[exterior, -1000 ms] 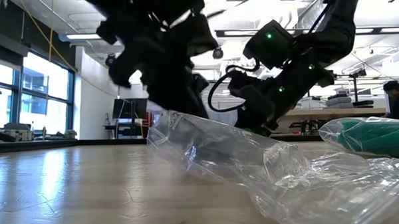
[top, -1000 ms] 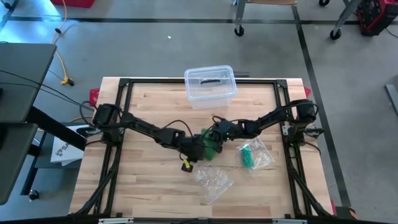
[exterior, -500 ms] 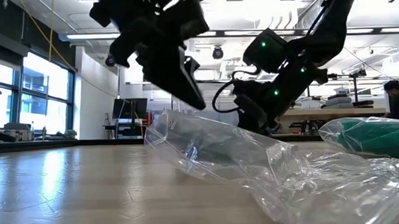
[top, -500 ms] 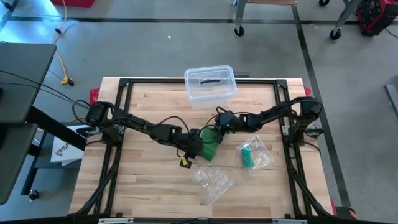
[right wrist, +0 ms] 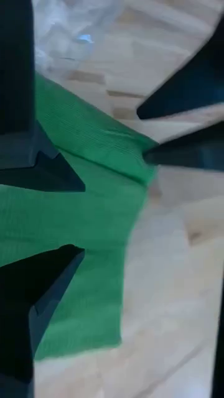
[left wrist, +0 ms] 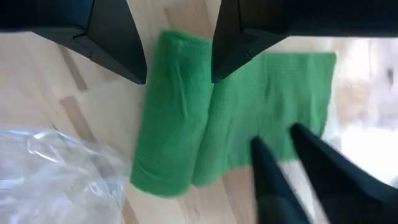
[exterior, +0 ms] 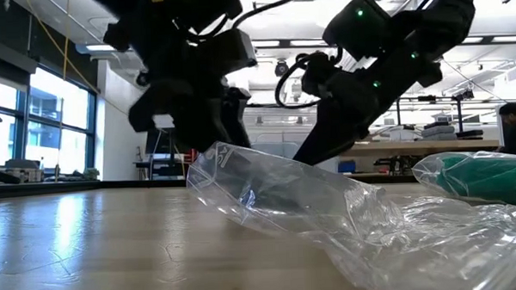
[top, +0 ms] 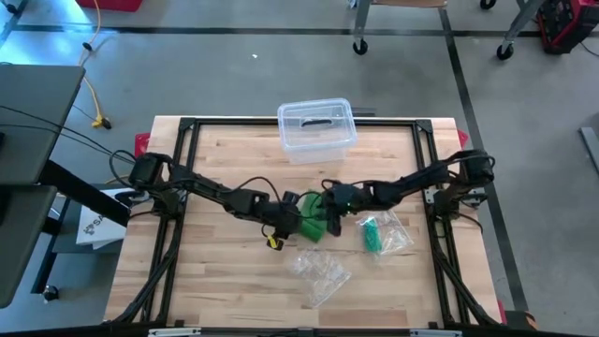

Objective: Roll bandage
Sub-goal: Roll the green bandage

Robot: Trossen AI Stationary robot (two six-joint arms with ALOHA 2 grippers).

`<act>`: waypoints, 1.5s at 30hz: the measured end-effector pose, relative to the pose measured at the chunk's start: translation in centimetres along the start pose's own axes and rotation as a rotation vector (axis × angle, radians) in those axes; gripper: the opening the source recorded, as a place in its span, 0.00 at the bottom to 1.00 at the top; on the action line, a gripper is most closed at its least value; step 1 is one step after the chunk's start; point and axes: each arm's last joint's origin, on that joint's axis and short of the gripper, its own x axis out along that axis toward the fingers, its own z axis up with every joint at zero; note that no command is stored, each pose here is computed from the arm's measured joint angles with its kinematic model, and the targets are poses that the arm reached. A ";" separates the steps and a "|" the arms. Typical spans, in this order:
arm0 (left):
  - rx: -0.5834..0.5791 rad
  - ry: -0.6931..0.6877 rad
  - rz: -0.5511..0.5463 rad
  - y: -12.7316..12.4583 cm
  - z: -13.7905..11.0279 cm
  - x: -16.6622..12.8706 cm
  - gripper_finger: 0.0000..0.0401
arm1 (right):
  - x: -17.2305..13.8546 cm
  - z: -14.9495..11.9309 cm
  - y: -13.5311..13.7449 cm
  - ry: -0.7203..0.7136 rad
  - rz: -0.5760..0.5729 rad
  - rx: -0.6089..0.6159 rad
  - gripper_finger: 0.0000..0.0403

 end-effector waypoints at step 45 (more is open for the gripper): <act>-0.317 -0.092 -0.220 1.7 -0.1 2.9 0.42 | 2.0 -2.7 -4.3 0.133 -0.310 0.264 0.37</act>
